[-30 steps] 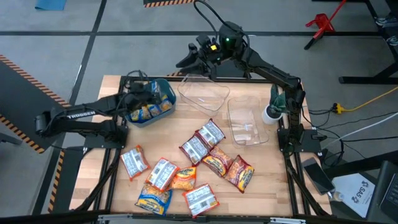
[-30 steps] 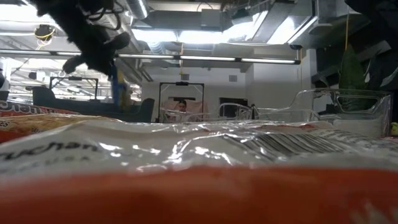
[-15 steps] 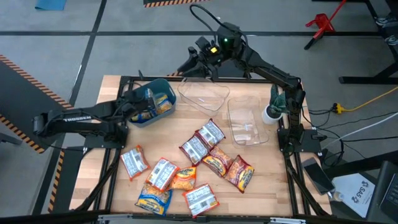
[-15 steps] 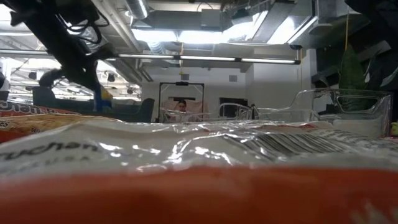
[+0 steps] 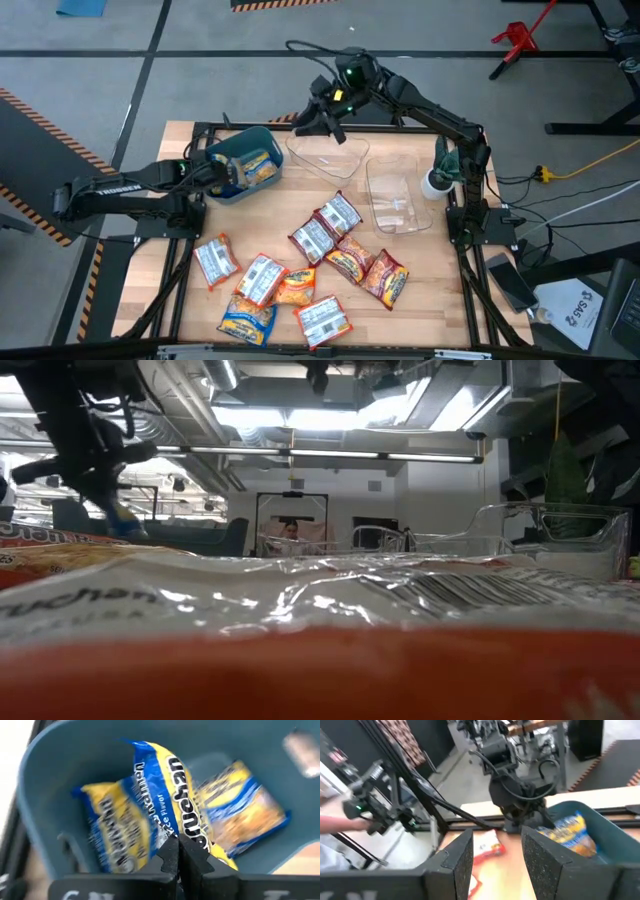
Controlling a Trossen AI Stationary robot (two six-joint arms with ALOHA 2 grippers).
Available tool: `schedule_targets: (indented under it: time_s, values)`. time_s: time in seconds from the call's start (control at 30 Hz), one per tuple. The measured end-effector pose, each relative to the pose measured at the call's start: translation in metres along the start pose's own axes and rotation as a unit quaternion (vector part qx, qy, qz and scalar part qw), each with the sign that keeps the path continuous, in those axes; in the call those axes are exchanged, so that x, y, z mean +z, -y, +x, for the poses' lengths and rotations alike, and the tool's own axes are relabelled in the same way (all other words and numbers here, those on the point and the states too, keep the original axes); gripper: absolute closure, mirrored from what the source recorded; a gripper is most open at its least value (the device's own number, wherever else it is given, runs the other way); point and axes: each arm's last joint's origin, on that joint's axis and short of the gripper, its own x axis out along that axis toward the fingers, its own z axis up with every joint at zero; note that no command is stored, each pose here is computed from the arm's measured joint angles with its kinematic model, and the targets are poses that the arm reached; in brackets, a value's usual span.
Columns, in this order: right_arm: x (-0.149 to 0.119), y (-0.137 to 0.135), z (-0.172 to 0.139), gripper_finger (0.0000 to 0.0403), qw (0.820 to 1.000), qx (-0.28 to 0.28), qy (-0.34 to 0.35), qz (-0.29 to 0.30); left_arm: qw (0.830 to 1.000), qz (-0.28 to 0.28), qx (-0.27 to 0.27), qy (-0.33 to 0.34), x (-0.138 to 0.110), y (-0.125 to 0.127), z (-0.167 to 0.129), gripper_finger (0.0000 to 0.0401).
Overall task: Sort Maruchan noodles
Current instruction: Put the blue noodle pack into the blue bin, then put the orange noodle pack into the left transparent bin
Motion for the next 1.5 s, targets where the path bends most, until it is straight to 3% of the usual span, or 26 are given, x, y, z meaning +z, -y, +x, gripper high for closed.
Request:
schedule_targets:
  time_s: [0.3,0.5,0.8,0.9,0.97,1.07,1.23,1.33,1.5]
  values:
    - [-0.012,-0.013,0.018,0.0251,0.998,-0.035,-0.045,-0.031,0.996,0.056,0.030,-0.059,-0.005,-0.010,-0.002,0.0345]
    - [-0.016,-0.017,0.024,0.0251,0.995,-0.063,-0.064,-0.041,0.996,0.050,0.039,-0.065,-0.002,-0.014,-0.008,0.0343]
    - [-0.017,-0.016,0.023,0.0251,0.995,-0.068,-0.069,-0.036,0.998,0.027,-0.044,-0.033,0.030,0.006,-0.053,0.0348]
    - [-0.019,-0.018,0.019,0.0251,0.995,-0.057,-0.081,-0.020,0.993,0.043,-0.107,-0.005,0.045,0.016,-0.073,0.0348]
    - [-0.018,-0.024,0.012,0.0251,0.995,-0.042,-0.088,-0.010,0.982,0.075,-0.172,0.007,0.053,0.026,-0.084,0.0348]
    - [-0.013,-0.042,-0.008,0.0251,0.995,-0.026,-0.096,0.001,0.951,0.138,-0.278,-0.011,0.056,0.039,-0.096,0.0347]
    - [-0.015,-0.074,-0.028,0.0251,0.989,-0.034,-0.140,-0.018,0.887,0.220,-0.380,-0.144,0.038,0.045,-0.102,0.0344]
    - [-0.022,-0.093,-0.029,0.0251,0.981,-0.050,-0.187,-0.034,0.865,0.250,-0.388,-0.195,0.021,0.045,-0.099,0.0349]
    - [-0.034,-0.107,-0.015,0.0251,0.966,-0.070,-0.245,-0.043,0.871,0.272,-0.327,-0.244,-0.017,0.049,-0.085,0.0364]
